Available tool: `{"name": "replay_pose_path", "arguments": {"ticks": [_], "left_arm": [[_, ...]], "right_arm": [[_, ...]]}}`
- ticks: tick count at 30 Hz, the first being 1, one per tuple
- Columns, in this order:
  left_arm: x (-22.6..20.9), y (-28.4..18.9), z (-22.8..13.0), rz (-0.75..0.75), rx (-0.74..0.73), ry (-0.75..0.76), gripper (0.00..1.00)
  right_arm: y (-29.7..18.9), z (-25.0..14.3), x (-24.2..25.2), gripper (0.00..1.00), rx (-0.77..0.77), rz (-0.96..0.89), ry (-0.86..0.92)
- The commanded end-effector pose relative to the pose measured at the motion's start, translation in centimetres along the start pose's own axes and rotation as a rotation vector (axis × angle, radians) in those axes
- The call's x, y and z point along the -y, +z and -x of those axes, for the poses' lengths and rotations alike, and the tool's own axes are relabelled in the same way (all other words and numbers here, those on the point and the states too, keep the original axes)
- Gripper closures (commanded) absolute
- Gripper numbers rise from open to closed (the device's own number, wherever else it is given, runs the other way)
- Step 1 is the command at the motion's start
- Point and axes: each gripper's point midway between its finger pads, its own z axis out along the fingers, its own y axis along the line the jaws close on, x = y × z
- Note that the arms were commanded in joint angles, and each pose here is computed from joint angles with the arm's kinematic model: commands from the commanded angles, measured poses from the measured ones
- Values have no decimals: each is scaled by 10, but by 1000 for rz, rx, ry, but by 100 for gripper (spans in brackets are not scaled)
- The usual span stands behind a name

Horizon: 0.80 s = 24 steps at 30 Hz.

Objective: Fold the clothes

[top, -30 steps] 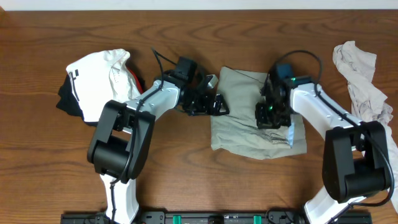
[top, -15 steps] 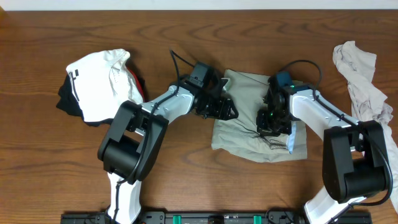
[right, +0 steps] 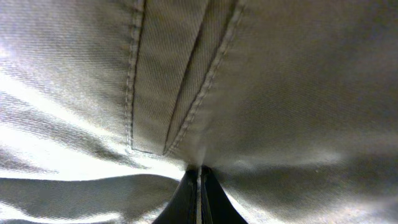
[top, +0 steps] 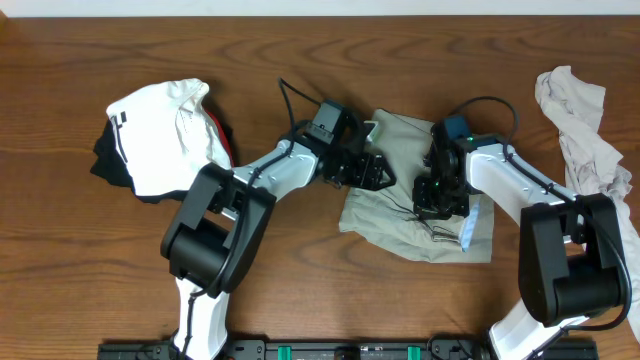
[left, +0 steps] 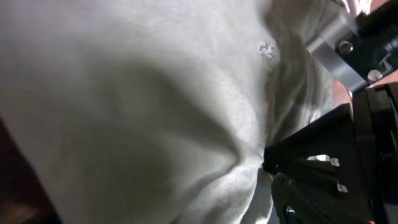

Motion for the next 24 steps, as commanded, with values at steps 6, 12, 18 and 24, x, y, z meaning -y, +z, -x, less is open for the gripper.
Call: {"name": "replay_pose_path", "arguments": {"ticks": [6, 12, 18, 24], "left_arm": [[24, 28, -21, -62, -68, 70, 41], [29, 36, -22, -68, -67, 98, 82], [28, 19, -17, -58, -60, 62, 94], [47, -54, 18, -47, 62, 62, 94]], "right_arm": [[7, -6, 6, 95, -15, -38, -3], [7, -7, 6, 97, -20, -38, -4], [-10, 0, 14, 99, 5, -27, 21], [-83, 23, 33, 98, 149, 37, 79]]}}
